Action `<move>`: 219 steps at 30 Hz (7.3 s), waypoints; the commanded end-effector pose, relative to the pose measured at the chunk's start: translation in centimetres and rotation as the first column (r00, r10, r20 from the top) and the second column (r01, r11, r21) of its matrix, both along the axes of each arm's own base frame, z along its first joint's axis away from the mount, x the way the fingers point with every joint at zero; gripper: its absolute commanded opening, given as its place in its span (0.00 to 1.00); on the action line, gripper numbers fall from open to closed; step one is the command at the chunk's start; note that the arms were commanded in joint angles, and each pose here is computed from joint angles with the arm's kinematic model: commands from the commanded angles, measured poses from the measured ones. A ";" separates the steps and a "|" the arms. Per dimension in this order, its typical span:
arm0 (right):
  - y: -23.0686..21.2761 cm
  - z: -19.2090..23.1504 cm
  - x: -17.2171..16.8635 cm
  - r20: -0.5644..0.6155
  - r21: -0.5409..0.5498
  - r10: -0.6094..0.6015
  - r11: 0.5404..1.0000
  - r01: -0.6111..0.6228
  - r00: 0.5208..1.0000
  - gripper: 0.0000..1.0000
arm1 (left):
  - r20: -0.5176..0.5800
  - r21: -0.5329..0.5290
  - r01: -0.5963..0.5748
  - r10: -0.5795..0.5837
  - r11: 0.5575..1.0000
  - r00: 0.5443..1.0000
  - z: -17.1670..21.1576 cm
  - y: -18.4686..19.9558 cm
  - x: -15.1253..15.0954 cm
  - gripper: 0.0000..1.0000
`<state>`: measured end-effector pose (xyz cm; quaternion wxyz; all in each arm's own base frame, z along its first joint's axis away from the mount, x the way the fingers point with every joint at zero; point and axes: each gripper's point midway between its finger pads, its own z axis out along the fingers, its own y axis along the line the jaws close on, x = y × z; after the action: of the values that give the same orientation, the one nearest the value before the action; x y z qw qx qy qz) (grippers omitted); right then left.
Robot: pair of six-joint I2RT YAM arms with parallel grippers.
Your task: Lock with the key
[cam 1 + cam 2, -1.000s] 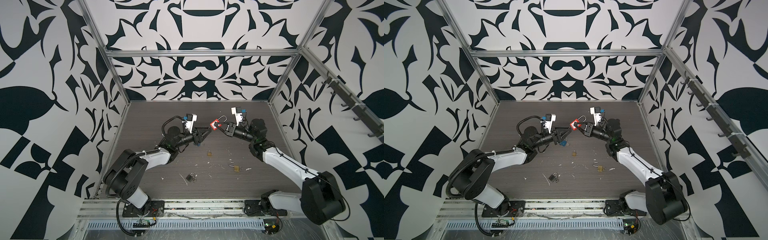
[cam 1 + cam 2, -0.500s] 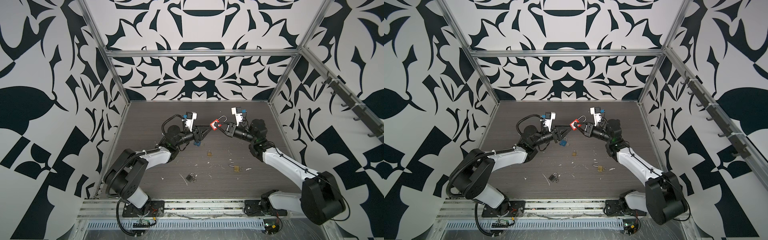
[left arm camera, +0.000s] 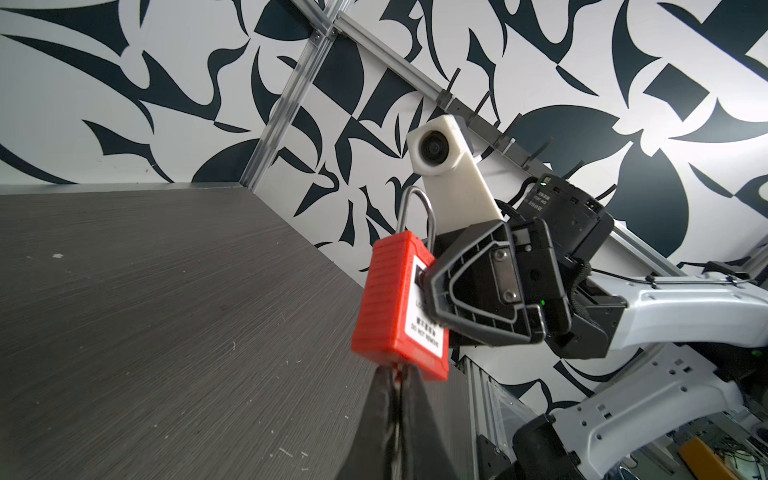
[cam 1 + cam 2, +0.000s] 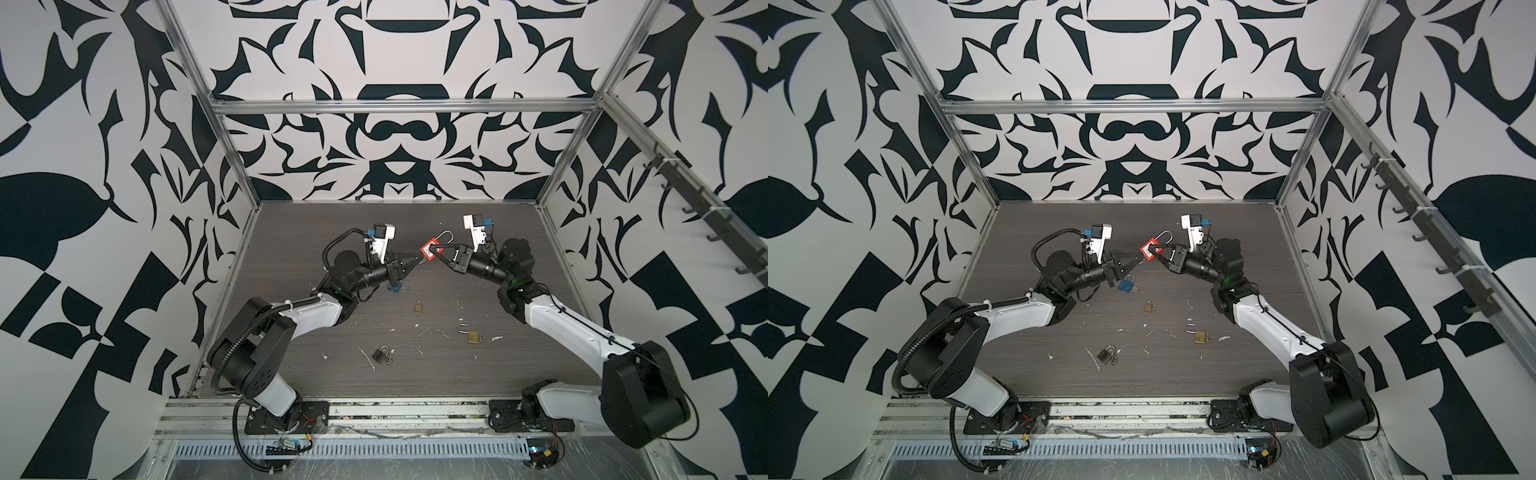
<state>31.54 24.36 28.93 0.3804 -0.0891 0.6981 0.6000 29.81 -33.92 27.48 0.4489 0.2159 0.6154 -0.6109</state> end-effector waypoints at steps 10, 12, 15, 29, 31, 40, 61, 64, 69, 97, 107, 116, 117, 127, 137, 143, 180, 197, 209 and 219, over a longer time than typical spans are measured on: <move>1.3 1.9 -1.6 0.423 0.001 0.109 0.993 -0.120 0.899 0.00 | -0.048 -0.051 0.084 -0.086 0.995 0.995 1.9 1.0 0.2 0.00; 1.4 2.0 -1.7 0.452 0.024 0.123 0.988 -0.149 0.884 0.00 | -0.049 -0.050 0.111 -0.114 0.993 0.992 2.0 0.9 0.2 0.00; 1.5 1.8 -1.5 0.463 0.063 0.120 0.984 -0.167 0.878 0.00 | -0.048 -0.057 0.153 -0.156 0.987 0.987 2.3 0.8 0.0 0.00; -0.1 1.9 1.0 0.453 0.065 0.075 0.991 -0.116 0.889 0.00 | -0.105 -0.057 0.160 -0.166 0.985 0.981 0.5 2.0 1.1 0.00; -1.0 2.3 1.4 0.459 0.072 0.045 0.994 -0.088 0.887 0.00 | -0.117 -0.051 0.162 -0.167 0.986 0.979 -0.3 2.2 1.1 0.00; -3.6 5.0 2.4 0.496 0.107 -0.050 0.994 -0.004 0.867 0.00 | -0.187 -0.017 0.177 -0.177 0.984 0.966 -3.8 3.2 0.2 0.00; -5.0 2.9 5.4 0.343 0.082 -0.138 0.990 0.117 0.929 0.00 | -0.166 0.296 -0.178 0.234 0.939 0.958 -6.0 8.8 1.7 0.00; -4.5 0.8 6.4 0.241 0.015 -0.151 0.988 0.152 0.959 0.00 | -0.132 0.415 -0.293 0.376 0.861 0.917 -6.2 10.9 2.7 0.00; -1.9 -3.1 7.1 0.137 -0.214 -0.144 0.962 0.171 0.980 0.00 | -0.089 0.524 -0.401 0.516 0.752 0.852 -6.6 13.7 3.5 0.00; 5.9 -14.4 14.0 -0.196 -0.464 -0.187 0.882 0.077 0.963 0.00 | -0.344 0.581 -0.284 0.546 0.763 0.764 -13.0 13.0 13.5 0.00; 6.9 -18.0 16.1 -0.279 -0.448 -0.177 0.893 0.035 0.944 0.00 | -0.425 0.578 -0.195 0.496 0.792 0.757 -16.8 9.1 16.8 0.00; 7.7 -20.2 16.5 -0.350 -0.430 -0.143 0.903 -0.023 0.926 0.00 | -0.463 0.587 -0.156 0.488 0.794 0.740 -19.8 6.9 18.4 0.00; 7.7 -20.4 16.6 -0.355 -0.429 -0.141 0.903 -0.027 0.924 0.00 | -0.466 0.587 -0.154 0.487 0.795 0.738 -20.0 6.7 18.5 0.00; 7.9 -21.9 16.0 -0.396 -0.425 -0.120 0.903 -0.066 0.910 0.05 | -0.474 0.606 -0.146 0.502 0.782 0.724 -22.0 5.9 19.5 0.00; 7.8 -22.1 16.2 -0.404 -0.421 -0.117 0.904 -0.071 0.907 0.16 | -0.488 0.615 -0.129 0.504 0.778 0.712 -23.4 5.7 19.7 0.03; 7.4 -22.0 16.5 -0.400 -0.422 -0.127 0.904 -0.059 0.908 0.20 | -0.492 0.617 -0.127 0.506 0.777 0.708 -24.0 5.6 20.0 0.05; 5.8 -21.6 18.4 -0.384 -0.483 -0.199 0.876 -0.012 0.902 0.43 | -0.417 0.571 -0.224 0.513 0.790 0.750 -18.3 6.1 20.3 0.41; -0.3 -14.0 15.6 -0.216 -0.616 -0.301 0.780 0.110 0.929 0.50 | -0.177 0.484 -0.482 0.622 0.730 0.763 -7.8 10.3 17.4 0.63; -12.2 -11.5 5.9 -0.138 -0.699 -0.522 0.653 0.291 0.841 0.69 | -0.038 0.395 -0.599 0.664 0.697 0.747 -1.9 14.3 10.5 0.99; -12.3 -18.0 -2.5 -0.446 -0.687 -0.449 0.726 0.025 0.774 0.68 | -0.091 0.449 -0.555 0.654 0.700 0.751 -4.6 17.2 2.6 0.99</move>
<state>32.04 11.39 12.25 0.2225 0.0678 0.9422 0.2411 33.88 -17.25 26.08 0.5311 0.0196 0.7833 -0.3224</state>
